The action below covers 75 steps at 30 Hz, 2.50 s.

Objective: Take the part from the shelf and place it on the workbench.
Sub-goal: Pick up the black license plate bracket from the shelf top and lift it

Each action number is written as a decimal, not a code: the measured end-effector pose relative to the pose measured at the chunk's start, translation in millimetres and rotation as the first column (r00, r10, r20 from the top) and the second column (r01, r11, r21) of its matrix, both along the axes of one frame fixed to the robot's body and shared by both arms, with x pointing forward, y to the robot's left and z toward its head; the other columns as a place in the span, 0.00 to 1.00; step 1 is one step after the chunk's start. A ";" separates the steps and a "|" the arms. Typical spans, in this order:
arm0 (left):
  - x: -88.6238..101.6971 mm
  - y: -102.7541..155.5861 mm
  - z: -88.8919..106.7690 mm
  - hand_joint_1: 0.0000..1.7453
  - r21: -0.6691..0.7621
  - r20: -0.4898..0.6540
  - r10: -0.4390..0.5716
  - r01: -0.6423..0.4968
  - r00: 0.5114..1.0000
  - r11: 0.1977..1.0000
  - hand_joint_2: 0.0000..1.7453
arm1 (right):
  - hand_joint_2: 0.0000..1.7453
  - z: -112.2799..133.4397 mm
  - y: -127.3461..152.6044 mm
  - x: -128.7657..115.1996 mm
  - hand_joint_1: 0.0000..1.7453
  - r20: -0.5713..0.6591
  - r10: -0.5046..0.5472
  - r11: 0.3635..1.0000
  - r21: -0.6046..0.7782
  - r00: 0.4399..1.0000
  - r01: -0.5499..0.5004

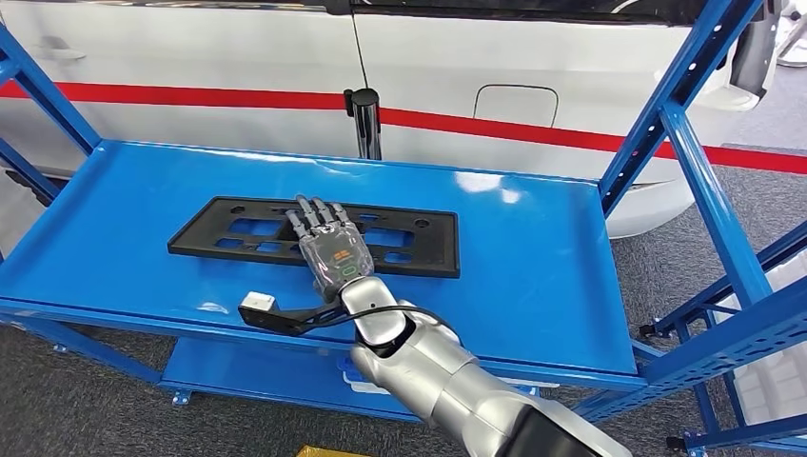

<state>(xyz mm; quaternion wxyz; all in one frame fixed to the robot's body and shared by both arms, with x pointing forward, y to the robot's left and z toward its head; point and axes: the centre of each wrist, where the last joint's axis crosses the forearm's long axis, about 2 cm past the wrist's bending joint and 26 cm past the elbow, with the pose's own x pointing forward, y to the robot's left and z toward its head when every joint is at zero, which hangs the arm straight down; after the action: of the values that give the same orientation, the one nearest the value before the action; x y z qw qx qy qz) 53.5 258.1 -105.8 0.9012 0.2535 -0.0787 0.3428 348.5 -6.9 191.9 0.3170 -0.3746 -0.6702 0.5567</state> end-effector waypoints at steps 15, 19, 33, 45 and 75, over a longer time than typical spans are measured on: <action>1.4 0.1 -0.1 0.00 -0.004 0.032 -0.029 0.029 0.999 1.000 0.00 | 1.00 -3.2 -15.0 15.0 0.02 0.028 -0.112 0.992 -0.059 0.993 0.113; 1.6 0.2 -0.1 0.00 -0.003 0.036 -0.039 0.039 0.999 0.999 0.00 | 1.00 -5.2 -21.5 19.6 0.22 0.028 -0.147 0.987 -0.065 0.989 0.148; 2.1 0.7 -0.3 0.00 -0.006 0.058 -0.054 0.054 0.997 0.999 0.00 | 1.00 -11.6 -29.0 21.6 0.94 0.024 -0.168 0.983 -0.070 0.985 0.170; 5.8 1.2 -1.1 0.00 0.040 0.303 -0.131 0.125 0.944 0.991 0.00 | 1.00 -11.2 -26.8 12.8 0.99 0.041 -0.101 0.994 -0.032 0.994 0.102; 10.8 1.1 -0.8 0.00 0.095 0.429 -0.235 0.215 0.872 0.972 1.00 | 1.00 102.2 -38.8 -40.9 1.00 0.477 0.014 0.901 0.376 0.879 -0.218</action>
<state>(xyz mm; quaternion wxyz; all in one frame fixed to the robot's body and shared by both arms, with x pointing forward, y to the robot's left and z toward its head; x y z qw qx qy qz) 64.3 259.2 -106.6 0.8882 0.1790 -0.3155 0.2820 307.7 -45.7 294.1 0.1860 -0.3779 -0.8513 0.3127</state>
